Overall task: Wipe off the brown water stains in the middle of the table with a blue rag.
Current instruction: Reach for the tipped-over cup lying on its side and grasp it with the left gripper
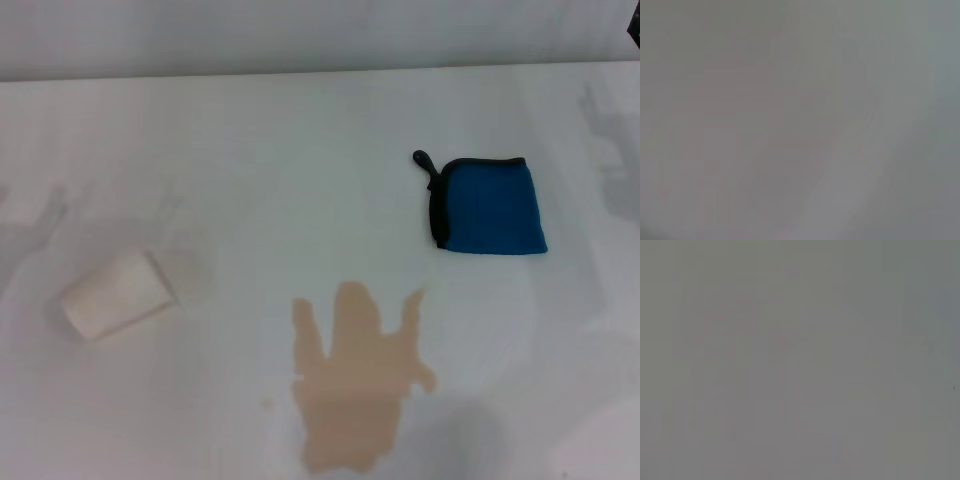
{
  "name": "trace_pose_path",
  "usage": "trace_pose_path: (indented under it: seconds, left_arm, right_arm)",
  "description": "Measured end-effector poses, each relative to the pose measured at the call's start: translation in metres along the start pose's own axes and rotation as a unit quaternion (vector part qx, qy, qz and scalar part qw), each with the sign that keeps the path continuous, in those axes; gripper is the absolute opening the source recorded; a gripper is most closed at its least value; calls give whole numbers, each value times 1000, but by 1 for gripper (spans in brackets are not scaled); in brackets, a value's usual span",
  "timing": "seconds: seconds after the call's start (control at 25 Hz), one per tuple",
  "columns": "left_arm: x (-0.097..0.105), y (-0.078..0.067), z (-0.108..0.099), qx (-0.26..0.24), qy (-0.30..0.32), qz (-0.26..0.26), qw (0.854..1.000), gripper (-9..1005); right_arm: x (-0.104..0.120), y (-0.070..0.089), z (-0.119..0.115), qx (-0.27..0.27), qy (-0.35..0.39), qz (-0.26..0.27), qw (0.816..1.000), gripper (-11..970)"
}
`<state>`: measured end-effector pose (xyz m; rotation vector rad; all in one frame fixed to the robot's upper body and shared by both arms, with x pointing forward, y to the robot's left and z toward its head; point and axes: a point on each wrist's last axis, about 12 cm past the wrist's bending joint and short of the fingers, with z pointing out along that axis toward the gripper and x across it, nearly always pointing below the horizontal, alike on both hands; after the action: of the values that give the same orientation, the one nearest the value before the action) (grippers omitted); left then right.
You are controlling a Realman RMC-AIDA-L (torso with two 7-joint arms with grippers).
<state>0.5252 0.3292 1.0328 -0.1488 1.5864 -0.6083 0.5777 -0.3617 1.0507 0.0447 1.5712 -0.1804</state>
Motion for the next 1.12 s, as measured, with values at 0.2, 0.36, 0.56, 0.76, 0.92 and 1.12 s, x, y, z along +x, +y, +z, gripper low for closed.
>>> trace_pose_path:
  seconds: [0.2,0.36,0.56,0.76,0.92,1.12]
  left_arm:
    - [0,1,0,-6,-3,-3,1000,887]
    - [-2,0,1,-3,-5,-1,1000,888]
    - [-4,2,0,-17,-25,-12,999,887]
    - [0,4,-7,-57,-60,-42,996,887]
    - [-5,0,1,-33,-54,-48,997,887]
    - [-24,0,26,24,17,-65,997,888]
  right_arm:
    - [2,-1,-1,2,3,1,1000,843]
    - [3,-1,-2,4,5,2,1000,841]
    - [3,-2,-3,5,5,2,1000,840]
    - [3,-2,-3,6,5,2,1000,840]
    - [3,-2,-3,6,4,2,1000,839]
    - [0,-2,0,4,1,1,1000,839]
